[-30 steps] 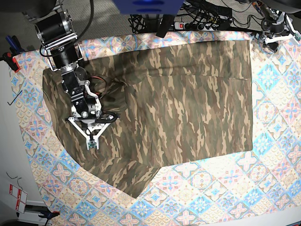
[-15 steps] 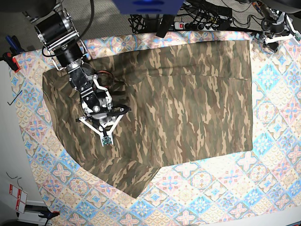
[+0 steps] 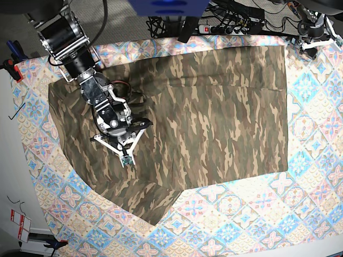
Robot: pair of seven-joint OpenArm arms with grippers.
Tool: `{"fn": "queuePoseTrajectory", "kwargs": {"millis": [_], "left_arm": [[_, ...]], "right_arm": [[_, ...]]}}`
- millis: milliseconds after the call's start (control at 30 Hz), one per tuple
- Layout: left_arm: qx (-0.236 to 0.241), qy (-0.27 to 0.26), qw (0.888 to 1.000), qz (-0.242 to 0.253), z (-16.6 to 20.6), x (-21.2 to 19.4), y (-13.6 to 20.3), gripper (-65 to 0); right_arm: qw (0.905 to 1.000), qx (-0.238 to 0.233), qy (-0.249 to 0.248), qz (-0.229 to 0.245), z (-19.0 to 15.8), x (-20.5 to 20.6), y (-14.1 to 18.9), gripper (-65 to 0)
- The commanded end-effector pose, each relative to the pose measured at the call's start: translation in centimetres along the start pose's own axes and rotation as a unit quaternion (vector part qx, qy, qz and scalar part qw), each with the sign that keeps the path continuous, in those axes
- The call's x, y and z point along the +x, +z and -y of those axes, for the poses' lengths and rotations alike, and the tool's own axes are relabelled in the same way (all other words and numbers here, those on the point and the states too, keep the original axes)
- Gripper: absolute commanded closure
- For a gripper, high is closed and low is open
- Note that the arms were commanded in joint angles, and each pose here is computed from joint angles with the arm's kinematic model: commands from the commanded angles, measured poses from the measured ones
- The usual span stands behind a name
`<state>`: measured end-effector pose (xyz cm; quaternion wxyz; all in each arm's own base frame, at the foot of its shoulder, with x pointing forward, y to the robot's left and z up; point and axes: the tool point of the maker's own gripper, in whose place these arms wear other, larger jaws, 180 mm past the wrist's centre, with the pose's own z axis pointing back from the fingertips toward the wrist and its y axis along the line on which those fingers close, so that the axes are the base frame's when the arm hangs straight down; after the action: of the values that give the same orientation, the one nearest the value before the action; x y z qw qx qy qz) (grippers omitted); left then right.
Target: Fold the T-shirt properly
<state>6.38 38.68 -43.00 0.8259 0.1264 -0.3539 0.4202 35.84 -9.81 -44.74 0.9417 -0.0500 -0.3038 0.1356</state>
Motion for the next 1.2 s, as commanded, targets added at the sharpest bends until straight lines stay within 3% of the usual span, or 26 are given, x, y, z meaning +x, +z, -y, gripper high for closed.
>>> {"fn": "queuePoseTrajectory", "kwargs": {"millis": [0,233,367,467,633,733,800,900,1033,1167], "left_arm": [[0.002,-0.009,1.0,0.019,-0.3,1.3,0.2,-49.8],[0.002,-0.009,1.0,0.019,-0.3,1.3,0.2,-49.8],[0.002,-0.009,1.0,0.019,-0.3,1.3,0.2,-49.8],[0.002,-0.009,1.0,0.019,-0.3,1.3,0.2,-49.8],[0.002,-0.01,1.0,0.02,-0.4,1.6,0.2,-49.8],[-0.006,-0.021,0.999,0.04,0.2,3.4,0.3,-49.8],[-0.017,-0.032,0.998,0.056,1.1,4.9,0.6,-49.8],[-0.029,-0.049,0.995,0.086,2.2,7.4,1.1,-49.7],[-0.059,-0.073,0.99,0.107,4.7,9.8,0.4,-49.7],[-0.075,-0.055,0.991,0.094,6.7,11.1,-1.0,-49.7]], "right_arm": [[0.9993,-0.008,0.002,0.038,0.6,2.5,0.4,-1.2],[0.9978,-0.001,0.016,0.064,-0.3,3.7,0.8,-7.6],[0.9926,0.013,0.036,0.115,-1.4,7.7,2.8,-12.3],[0.9924,0.011,0.04,0.116,-0.9,8.5,3.5,-20.7],[0.9912,0.012,0.041,0.126,-0.8,9.1,4.2,-41.9],[0.9902,-0.013,0.035,0.135,1.9,10.4,4.3,-52.4],[0.9905,-0.036,0.005,0.133,4.6,10.8,4.0,-55.8],[0.9873,-0.086,-0.078,0.109,10.8,9.6,2.8,-55.7],[0.9718,-0.146,-0.164,0.086,17.9,7.4,0.9,-55.8],[0.9593,-0.183,-0.21,0.047,22.0,4.3,-1.0,-55.8]]}}
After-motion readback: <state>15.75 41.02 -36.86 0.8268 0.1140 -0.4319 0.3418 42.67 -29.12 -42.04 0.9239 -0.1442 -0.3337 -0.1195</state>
